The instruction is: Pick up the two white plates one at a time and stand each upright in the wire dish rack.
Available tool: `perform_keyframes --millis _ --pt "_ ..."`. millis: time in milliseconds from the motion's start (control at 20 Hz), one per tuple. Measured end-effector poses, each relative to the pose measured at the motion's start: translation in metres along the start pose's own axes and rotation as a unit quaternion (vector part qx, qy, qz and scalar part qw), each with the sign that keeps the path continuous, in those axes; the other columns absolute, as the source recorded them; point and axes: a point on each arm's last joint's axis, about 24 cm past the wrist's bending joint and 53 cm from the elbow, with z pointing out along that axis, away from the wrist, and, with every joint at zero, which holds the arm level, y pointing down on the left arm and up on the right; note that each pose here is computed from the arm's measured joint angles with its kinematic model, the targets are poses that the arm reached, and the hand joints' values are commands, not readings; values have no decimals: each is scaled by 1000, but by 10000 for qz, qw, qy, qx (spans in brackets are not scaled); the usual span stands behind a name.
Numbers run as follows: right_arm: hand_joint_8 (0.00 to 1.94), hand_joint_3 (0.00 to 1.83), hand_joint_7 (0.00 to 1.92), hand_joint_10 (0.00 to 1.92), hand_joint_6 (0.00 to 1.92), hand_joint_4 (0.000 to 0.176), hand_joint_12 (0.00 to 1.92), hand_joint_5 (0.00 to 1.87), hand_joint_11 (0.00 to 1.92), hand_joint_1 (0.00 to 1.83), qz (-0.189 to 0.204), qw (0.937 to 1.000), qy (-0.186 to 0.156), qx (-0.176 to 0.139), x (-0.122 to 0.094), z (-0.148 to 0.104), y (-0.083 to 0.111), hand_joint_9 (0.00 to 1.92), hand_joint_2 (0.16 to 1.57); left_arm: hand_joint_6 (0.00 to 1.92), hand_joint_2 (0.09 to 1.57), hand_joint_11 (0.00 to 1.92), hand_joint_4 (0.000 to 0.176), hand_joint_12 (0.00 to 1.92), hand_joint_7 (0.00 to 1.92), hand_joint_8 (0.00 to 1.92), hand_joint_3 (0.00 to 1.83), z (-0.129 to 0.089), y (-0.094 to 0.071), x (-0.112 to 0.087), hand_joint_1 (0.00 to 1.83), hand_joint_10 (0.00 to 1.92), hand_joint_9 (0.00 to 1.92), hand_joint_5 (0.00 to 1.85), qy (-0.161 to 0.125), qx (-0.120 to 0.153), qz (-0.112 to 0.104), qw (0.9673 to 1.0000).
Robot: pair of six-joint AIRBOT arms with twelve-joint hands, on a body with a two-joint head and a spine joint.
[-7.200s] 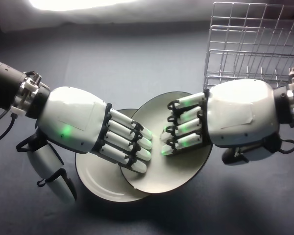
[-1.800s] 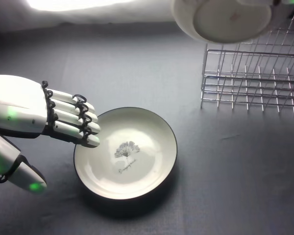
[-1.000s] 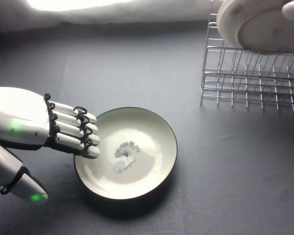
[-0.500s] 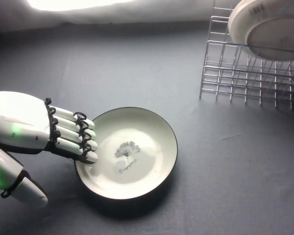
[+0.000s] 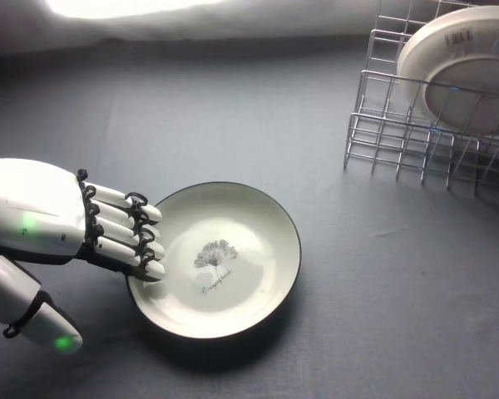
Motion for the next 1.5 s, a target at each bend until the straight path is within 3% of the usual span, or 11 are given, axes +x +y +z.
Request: perform_keyframes --millis 100,200,250,300,350,450,750,950,1200,1350,1500 --pt "601 0 1163 942 868 0 916 1005 849 1393 -42 10000 26 -10 1 0 0 1091 1049 0 1147 51 0 61 139 0 0 0 0 0 0 0 105 154 0 -4 -10 10000" --pt "784 1 1098 332 1026 2 971 960 734 1239 -97 9999 61 -24 3 0 1 1045 1092 4 1142 61 0 68 140 4 0 0 1 0 0 3 110 152 2 -10 -9 10000" --pt "370 0 1002 208 1035 0 1011 937 645 1172 -194 9997 110 -42 5 0 2 1003 1124 4 1141 70 0 73 146 6 0 0 1 2 0 6 116 154 17 -17 -27 10000" --pt "162 0 930 117 487 0 1053 783 490 1159 -274 9995 154 -78 8 1 3 912 1092 0 1142 59 0 70 136 1 0 0 1 3 0 1 106 142 28 -12 -24 10000" --pt "57 0 895 61 213 0 1087 783 373 1149 -358 9991 194 -144 10 3 6 859 1075 0 1145 56 0 70 129 0 0 0 1 4 0 0 101 138 36 -14 -37 10000" --pt "1 0 661 2 17 0 1096 632 79 1081 -531 9977 327 -275 20 8 11 608 1050 0 1145 67 0 78 131 1 0 0 1 5 0 3 106 134 47 -11 -38 10000" --pt "5 0 72 2 0 0 193 118 0 972 -718 9931 558 -740 41 20 47 52 939 0 1155 50 0 80 116 0 2 1 0 10 0 0 92 115 80 13 -90 9999" --pt "0 0 0 0 0 0 0 0 0 915 -907 9862 823 -1117 64 18 74 0 790 8 1158 45 0 83 123 3 3 3 -2 18 0 3 96 134 156 42 -166 9997" --pt "0 0 0 0 0 0 2 0 4 1086 -1870 9515 1689 -1765 127 -3 94 0 710 12 1152 72 0 102 138 6 0 5 -4 34 0 7 115 156 283 66 -343 9990" --pt "0 12 0 0 0 0 0 0 0 1296 -2305 9249 2094 -2183 156 -19 103 0 865 9 1147 75 0 112 146 6 0 7 -5 40 0 6 122 166 274 109 -465 9985" --pt "0 23 0 0 0 0 0 0 0 1361 -2560 9069 2356 -2377 174 -29 105 0 916 2 1149 66 0 113 124 1 0 7 -5 41 0 1 108 145 251 120 -528 9982"
